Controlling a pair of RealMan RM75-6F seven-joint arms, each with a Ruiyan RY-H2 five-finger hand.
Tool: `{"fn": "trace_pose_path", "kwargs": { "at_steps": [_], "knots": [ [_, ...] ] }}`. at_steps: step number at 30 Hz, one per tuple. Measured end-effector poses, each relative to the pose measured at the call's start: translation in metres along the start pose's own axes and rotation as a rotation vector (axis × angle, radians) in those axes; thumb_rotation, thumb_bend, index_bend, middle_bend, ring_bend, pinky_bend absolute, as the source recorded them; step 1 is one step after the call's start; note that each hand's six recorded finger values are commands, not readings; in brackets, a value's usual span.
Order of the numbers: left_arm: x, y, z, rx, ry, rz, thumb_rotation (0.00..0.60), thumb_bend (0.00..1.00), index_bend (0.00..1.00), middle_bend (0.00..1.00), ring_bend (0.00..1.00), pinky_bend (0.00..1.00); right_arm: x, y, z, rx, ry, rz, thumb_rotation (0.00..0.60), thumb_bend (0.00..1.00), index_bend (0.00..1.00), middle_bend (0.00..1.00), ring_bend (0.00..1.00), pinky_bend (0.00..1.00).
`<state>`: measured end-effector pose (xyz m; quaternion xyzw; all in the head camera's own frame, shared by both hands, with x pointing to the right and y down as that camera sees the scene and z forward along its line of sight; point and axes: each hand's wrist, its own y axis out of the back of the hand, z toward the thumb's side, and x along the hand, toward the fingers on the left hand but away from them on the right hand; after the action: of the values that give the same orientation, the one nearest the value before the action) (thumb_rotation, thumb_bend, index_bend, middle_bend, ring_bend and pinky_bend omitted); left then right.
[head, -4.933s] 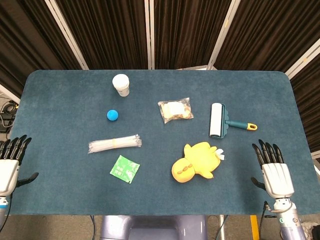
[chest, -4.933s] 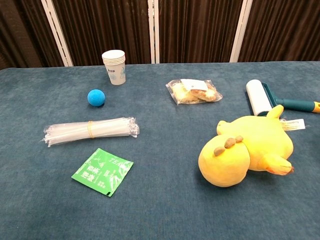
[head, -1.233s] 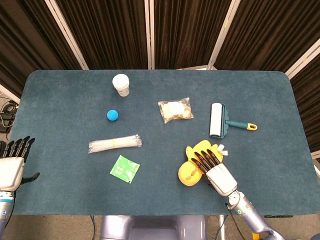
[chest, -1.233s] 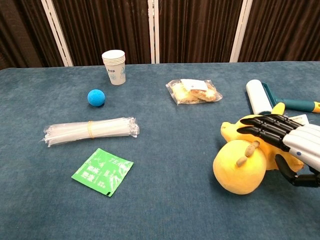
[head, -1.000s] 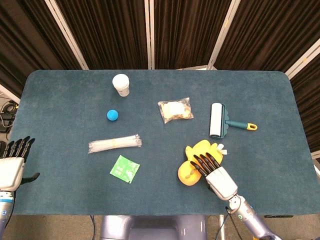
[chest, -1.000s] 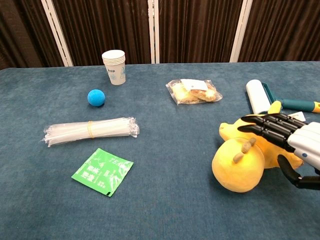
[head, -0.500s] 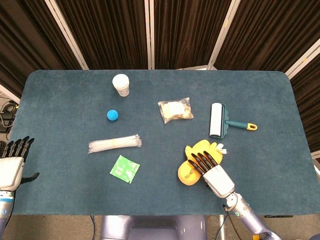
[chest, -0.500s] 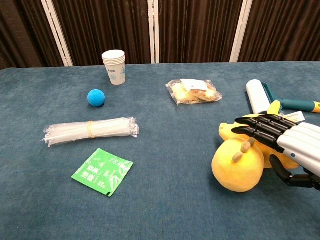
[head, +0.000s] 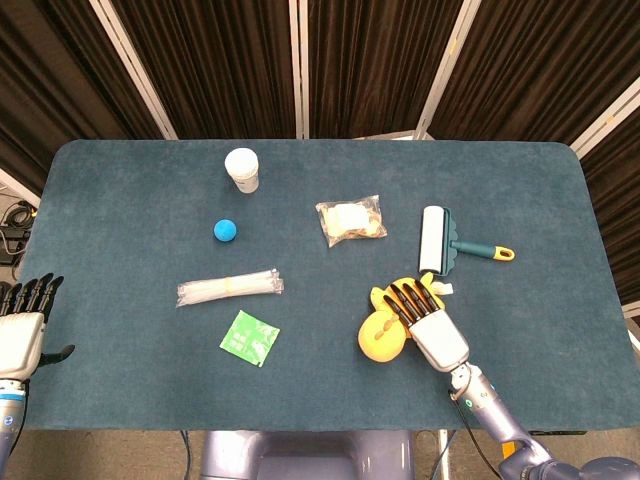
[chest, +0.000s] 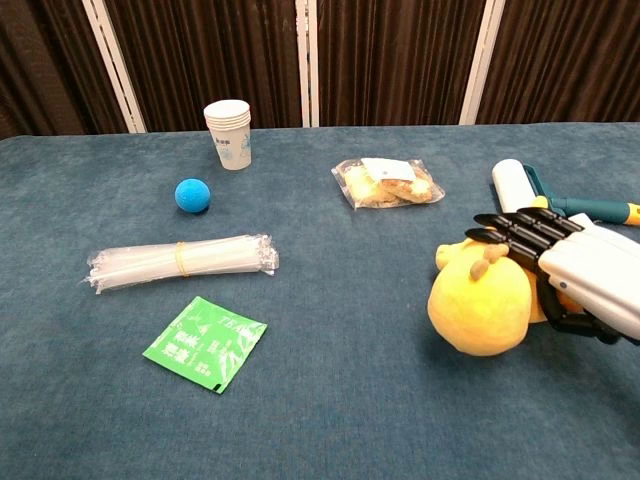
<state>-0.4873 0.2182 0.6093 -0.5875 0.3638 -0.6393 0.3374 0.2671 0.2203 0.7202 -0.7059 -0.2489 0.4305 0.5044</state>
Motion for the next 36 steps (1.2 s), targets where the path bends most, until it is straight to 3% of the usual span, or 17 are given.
{"fn": "trace_pose_path", "kwargs": {
  "at_steps": [7,19,30,36],
  "knots": [
    [-0.001,0.001,0.001,-0.006,-0.005,-0.001,0.6,0.1,0.0,0.0,0.0,0.0,-0.005,0.014,-0.024,0.012,-0.065,-0.034,0.6,0.96,0.0,0.0,0.0,0.0],
    [-0.003,0.004,0.003,-0.016,-0.016,0.009,0.6,0.1,0.0,0.0,0.0,0.0,0.013,0.045,-0.024,-0.016,-0.061,-0.096,0.6,0.9,0.0,0.0,0.0,0.0],
    [-0.013,0.017,0.016,-0.033,-0.087,0.074,0.6,0.1,0.0,0.0,0.0,0.0,0.063,0.072,-0.025,-0.094,-0.096,-0.129,0.6,0.41,0.0,0.0,0.0,0.0],
    [-0.021,0.022,0.023,-0.038,-0.125,0.116,0.6,0.1,0.0,0.0,0.0,0.0,0.087,0.084,-0.035,-0.099,-0.172,-0.095,0.6,0.34,0.0,0.0,0.0,0.0]
  ]
}}
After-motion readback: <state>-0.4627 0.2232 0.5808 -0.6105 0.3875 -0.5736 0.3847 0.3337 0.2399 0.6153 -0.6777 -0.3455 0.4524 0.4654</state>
